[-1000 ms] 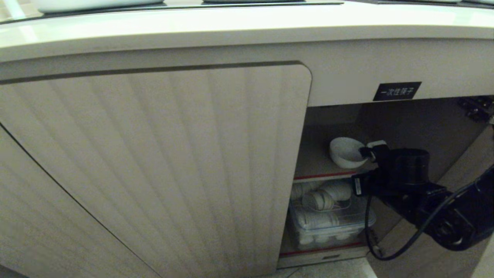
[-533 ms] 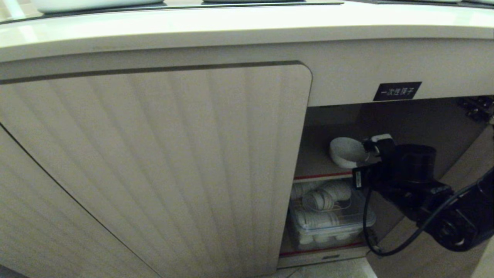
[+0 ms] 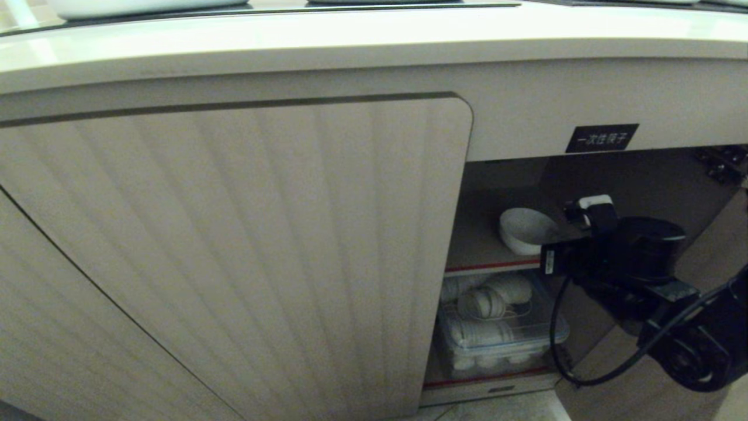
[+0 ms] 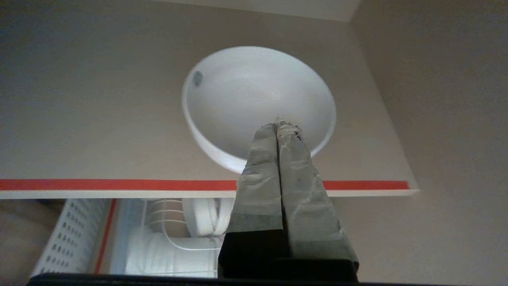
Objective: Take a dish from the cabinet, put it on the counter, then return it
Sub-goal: Take the bowl from the cabinet
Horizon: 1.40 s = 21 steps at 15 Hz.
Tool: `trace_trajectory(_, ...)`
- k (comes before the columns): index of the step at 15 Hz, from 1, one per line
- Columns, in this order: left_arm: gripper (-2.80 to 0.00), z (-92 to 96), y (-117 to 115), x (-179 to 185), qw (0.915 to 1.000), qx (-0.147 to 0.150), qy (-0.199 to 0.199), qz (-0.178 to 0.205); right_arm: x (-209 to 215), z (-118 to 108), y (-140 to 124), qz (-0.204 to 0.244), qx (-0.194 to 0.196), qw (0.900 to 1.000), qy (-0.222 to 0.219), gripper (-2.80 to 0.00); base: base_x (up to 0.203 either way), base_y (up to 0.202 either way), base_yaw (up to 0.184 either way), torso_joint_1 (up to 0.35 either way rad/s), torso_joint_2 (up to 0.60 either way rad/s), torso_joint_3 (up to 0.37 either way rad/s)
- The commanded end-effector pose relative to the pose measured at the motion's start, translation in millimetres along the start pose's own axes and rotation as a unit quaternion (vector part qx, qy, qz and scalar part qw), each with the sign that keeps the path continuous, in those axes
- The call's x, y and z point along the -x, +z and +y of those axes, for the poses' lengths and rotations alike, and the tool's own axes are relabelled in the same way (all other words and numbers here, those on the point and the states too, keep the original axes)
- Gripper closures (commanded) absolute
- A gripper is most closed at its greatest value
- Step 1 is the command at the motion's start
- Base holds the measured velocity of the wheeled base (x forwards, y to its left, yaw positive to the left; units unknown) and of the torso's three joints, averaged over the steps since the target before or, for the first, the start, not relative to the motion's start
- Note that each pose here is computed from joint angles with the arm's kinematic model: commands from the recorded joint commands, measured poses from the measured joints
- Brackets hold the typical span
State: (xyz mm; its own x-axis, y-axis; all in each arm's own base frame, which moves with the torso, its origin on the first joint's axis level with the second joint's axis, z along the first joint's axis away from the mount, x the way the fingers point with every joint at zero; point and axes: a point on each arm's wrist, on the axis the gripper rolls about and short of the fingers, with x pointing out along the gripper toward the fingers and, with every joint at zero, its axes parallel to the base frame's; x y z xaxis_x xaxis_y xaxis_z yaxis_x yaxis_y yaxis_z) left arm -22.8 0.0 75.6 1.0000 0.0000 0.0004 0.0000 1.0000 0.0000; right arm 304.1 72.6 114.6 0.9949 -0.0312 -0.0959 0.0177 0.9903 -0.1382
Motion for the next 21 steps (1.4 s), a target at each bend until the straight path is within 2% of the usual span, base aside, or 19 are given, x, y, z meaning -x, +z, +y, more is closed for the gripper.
trace_trajectory(1,0.0,0.0,0,0,1.0,0.0,0.0,0.0,1,-5,0,-0.003,-0.001,1.0,-0.008,0.0,0.0,0.0,0.0,0.0,0.0,0.0)
trace_trajectory(6,0.0,0.0,0,0,1.0,0.0,0.0,0.0,-1,-17,-2,-0.003,0.003,1.0,-0.028,0.0,0.0,0.0,0.0,0.0,0.0,0.0)
trace_trajectory(13,0.0,0.0,0,0,1.0,0.0,0.0,0.0,-3,-19,-9,-0.007,0.0,0.999,-0.032,0.0,0.0,0.0,0.0,0.0,0.0,0.0)
trace_trajectory(14,0.0,0.0,0,0,1.0,0.0,0.0,0.0,-3,-19,-9,-0.007,0.001,0.999,-0.033,-2.8,0.0,0.0,0.0,0.0,0.0,0.0)
trace_trajectory(18,0.0,0.0,0,0,1.0,0.0,0.0,0.0,-4,-19,-11,-0.005,0.003,0.999,-0.033,-2.8,0.0,0.0,0.0,0.0,0.0,0.0)
trace_trajectory(21,0.0,0.0,0,0,1.0,0.0,0.0,0.0,-10,-18,-14,-0.036,-0.002,0.999,-0.038,-2.8,0.0,0.0,0.0,0.0,0.0,0.0)
